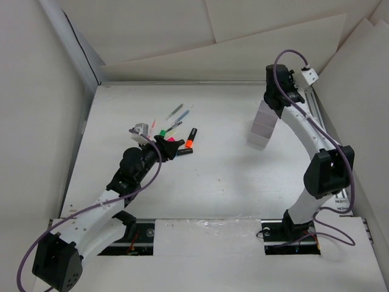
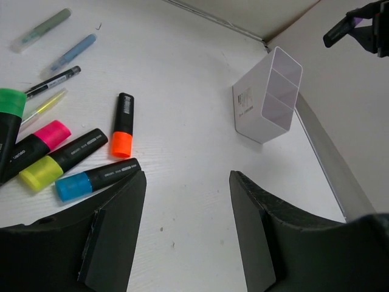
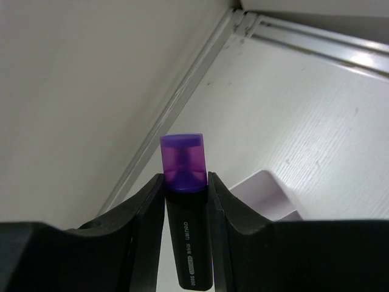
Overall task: Sort the stationery into containers
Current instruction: Pick up the pen from the center of the board, then place the pen in the storage box.
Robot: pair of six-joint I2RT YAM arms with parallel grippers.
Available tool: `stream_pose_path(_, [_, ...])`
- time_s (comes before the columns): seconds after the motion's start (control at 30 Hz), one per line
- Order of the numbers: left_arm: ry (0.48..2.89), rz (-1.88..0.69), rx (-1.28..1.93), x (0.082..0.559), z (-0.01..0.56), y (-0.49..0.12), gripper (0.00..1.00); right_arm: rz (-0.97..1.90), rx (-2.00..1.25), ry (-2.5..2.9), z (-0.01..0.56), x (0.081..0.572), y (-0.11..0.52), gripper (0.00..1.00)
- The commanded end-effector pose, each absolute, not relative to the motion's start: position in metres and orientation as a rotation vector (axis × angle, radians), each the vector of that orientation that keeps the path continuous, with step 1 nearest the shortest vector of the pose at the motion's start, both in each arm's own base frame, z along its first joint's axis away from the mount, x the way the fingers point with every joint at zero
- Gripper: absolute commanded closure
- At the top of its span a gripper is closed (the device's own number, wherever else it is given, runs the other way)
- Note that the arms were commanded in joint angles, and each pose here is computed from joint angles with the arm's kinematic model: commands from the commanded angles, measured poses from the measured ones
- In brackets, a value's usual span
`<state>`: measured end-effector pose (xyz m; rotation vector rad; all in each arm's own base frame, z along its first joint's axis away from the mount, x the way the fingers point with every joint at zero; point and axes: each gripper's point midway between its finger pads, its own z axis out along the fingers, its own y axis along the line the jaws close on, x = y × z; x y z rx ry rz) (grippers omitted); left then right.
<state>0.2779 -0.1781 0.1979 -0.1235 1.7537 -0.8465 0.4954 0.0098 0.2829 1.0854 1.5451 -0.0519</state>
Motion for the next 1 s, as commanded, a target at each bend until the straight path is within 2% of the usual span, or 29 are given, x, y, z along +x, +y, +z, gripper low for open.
stream_pose_path(0.0, [1.667,-0.908,-0.092,0.278,0.227,-0.185,0.47,-0.237,1.156,1.362,0.291,0.487,-0.022,0.84])
stream_pose_path(0.4, [1.663,-0.902,-0.084,0.278,0.228,-0.185,0.47,-0.503,1.146,1.397,0.238,0.502,-0.034,0.84])
stream_pose_path(0.97, [1.696,-0.891,-0.087,0.279,0.218,-0.186,0.47,-0.698,1.087,1.414,0.213,0.504,-0.033,0.84])
